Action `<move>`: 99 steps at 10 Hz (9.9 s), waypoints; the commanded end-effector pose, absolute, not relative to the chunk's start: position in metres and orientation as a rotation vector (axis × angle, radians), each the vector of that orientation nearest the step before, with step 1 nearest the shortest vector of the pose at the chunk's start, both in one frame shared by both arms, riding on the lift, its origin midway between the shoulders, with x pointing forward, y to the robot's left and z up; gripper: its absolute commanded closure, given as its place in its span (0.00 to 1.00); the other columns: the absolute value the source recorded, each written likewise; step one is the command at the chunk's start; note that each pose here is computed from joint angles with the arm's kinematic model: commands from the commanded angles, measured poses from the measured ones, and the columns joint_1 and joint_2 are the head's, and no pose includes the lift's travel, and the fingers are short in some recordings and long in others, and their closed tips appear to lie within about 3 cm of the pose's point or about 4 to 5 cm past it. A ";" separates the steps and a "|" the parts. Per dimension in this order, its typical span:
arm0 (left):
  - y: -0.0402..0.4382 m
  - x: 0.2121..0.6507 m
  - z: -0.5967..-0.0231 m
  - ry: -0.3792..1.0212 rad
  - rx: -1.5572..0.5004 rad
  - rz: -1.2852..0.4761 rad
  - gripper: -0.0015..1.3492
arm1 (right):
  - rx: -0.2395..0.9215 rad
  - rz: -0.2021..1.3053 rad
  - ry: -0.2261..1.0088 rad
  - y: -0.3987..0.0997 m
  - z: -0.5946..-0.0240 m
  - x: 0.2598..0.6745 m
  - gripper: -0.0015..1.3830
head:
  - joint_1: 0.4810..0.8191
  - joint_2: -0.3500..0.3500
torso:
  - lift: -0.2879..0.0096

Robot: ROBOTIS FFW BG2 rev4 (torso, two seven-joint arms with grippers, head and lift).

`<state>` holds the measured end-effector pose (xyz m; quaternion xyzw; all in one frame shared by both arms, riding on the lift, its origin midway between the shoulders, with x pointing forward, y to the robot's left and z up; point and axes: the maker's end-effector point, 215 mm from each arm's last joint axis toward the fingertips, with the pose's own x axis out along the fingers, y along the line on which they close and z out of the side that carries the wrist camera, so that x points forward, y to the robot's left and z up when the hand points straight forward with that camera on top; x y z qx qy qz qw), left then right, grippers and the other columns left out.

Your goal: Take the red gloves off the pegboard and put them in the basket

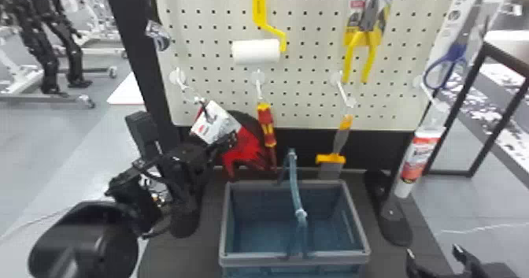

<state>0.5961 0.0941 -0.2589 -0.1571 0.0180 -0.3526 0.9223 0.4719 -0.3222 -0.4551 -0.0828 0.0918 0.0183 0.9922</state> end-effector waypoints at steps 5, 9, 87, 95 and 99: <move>0.098 0.597 -0.239 -0.017 -0.293 -0.715 0.90 | -0.162 0.035 0.193 -0.323 -0.459 0.470 0.22 | 0.20 0.50 | 0.63; 0.102 0.597 -0.231 -0.039 -0.280 -0.703 0.90 | -0.162 0.036 0.197 -0.323 -0.460 0.469 0.22 | 0.20 0.50 | 0.63; 0.258 0.463 -0.369 0.010 -0.107 0.029 0.19 | -0.073 0.008 0.084 -0.322 -0.394 0.489 0.22 | 0.20 0.50 | 0.63; 0.261 0.461 -0.364 -0.011 -0.109 0.048 0.19 | -0.070 0.008 0.085 -0.322 -0.394 0.488 0.22 | 0.20 0.50 | 0.63; 0.261 0.461 -0.362 -0.022 -0.115 0.049 0.19 | -0.068 0.008 0.084 -0.322 -0.394 0.488 0.22 | 0.20 0.50 | 0.63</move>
